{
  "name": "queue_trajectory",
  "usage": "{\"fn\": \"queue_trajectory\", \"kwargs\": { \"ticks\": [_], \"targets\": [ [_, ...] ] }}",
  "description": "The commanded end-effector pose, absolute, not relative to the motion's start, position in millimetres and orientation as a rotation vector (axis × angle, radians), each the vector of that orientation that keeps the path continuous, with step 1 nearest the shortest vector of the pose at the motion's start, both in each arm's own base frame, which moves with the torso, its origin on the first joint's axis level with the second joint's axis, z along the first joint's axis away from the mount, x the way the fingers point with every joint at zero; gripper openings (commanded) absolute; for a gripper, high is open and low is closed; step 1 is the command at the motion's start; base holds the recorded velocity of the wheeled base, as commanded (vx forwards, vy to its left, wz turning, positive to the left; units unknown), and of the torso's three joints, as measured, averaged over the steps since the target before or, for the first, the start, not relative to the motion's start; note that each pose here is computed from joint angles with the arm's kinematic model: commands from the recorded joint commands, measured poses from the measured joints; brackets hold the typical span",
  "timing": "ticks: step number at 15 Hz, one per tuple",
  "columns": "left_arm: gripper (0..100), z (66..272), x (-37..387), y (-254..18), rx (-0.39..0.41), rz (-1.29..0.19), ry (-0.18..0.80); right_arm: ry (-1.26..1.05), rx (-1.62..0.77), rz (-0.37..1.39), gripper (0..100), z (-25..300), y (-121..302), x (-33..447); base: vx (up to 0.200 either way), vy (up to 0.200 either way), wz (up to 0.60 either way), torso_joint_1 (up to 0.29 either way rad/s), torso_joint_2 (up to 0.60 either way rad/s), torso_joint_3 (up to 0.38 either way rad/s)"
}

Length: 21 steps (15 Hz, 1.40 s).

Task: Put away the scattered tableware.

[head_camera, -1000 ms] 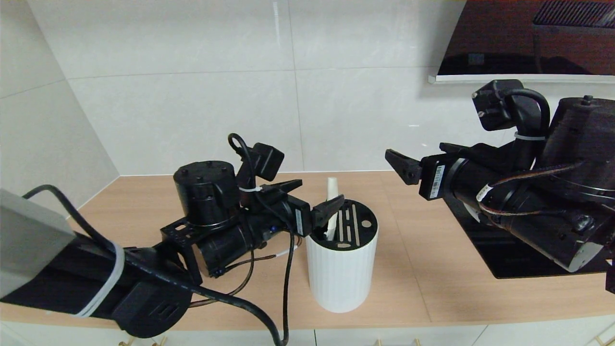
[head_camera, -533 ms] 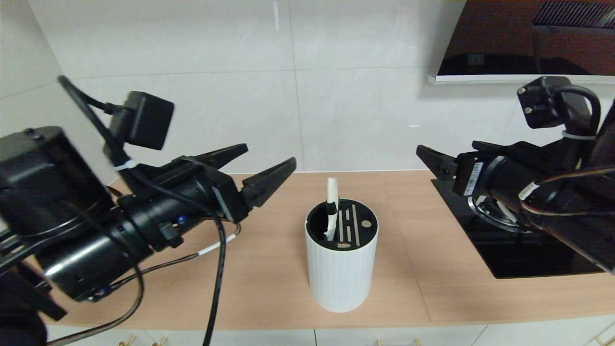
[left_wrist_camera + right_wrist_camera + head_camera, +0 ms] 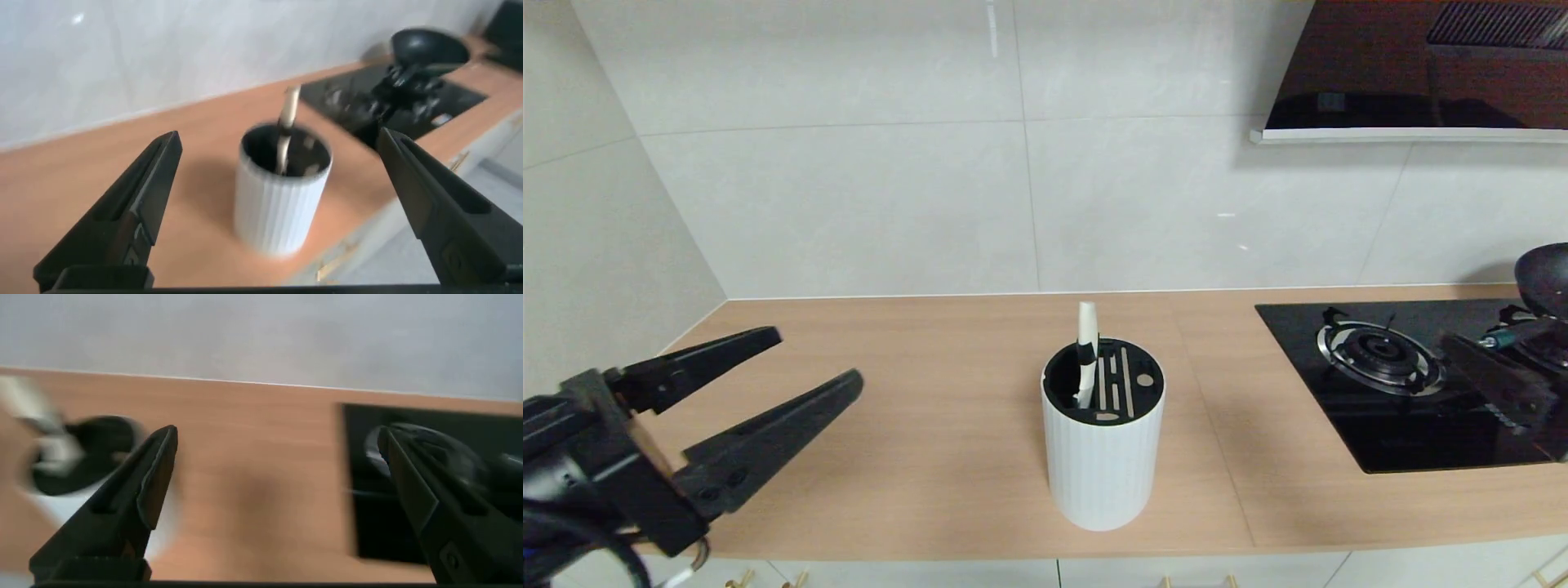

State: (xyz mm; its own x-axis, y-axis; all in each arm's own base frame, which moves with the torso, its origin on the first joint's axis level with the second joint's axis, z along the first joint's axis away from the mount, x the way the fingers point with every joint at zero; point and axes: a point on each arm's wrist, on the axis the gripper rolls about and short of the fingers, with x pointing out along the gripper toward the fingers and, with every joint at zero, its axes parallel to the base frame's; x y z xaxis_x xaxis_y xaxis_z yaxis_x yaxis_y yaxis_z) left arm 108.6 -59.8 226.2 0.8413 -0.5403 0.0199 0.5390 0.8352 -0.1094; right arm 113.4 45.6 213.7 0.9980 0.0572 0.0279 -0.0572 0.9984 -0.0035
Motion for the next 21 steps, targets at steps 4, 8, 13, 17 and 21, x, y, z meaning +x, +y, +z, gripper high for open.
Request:
{"fn": "queue_trajectory", "kwargs": {
  "ticks": [4, 8, 13, 17, 21],
  "targets": [
    [100, 185.6, 12.6, -5.7, -0.141, -0.384, -0.067, -0.115, -0.007, -0.215, 100, 181.0, -5.9, 15.5, 0.000, 0.000, 0.00, 0.000, 0.00, 0.000],
    [100, 147.3, -32.7, 5.5, -0.134, -0.295, -0.073, -0.178, -0.059, -0.330, 100, 160.5, -8.6, -25.1, 0.000, 0.000, 0.00, 0.000, 0.00, 0.000],
    [100, 129.2, -31.7, 5.6, -0.096, -0.148, -0.041, -0.158, -0.094, -0.396, 100, 133.9, -4.9, -30.7, 0.000, 0.000, 0.00, 0.000, 0.00, 0.000],
    [100, 91.7, -15.3, 3.2, -0.095, -0.077, -0.029, -0.170, -0.070, -0.233, 100, 105.3, -4.8, -23.9, 0.000, 0.000, 0.00, 0.000, 0.00, 0.000],
    [100, 83.6, -14.9, 2.4, -0.097, -0.107, 0.039, -0.042, -0.052, -0.144, 100, 80.2, -3.3, -23.1, 0.000, 0.000, 0.00, 0.000, 0.00, 0.000]
  ]
}}
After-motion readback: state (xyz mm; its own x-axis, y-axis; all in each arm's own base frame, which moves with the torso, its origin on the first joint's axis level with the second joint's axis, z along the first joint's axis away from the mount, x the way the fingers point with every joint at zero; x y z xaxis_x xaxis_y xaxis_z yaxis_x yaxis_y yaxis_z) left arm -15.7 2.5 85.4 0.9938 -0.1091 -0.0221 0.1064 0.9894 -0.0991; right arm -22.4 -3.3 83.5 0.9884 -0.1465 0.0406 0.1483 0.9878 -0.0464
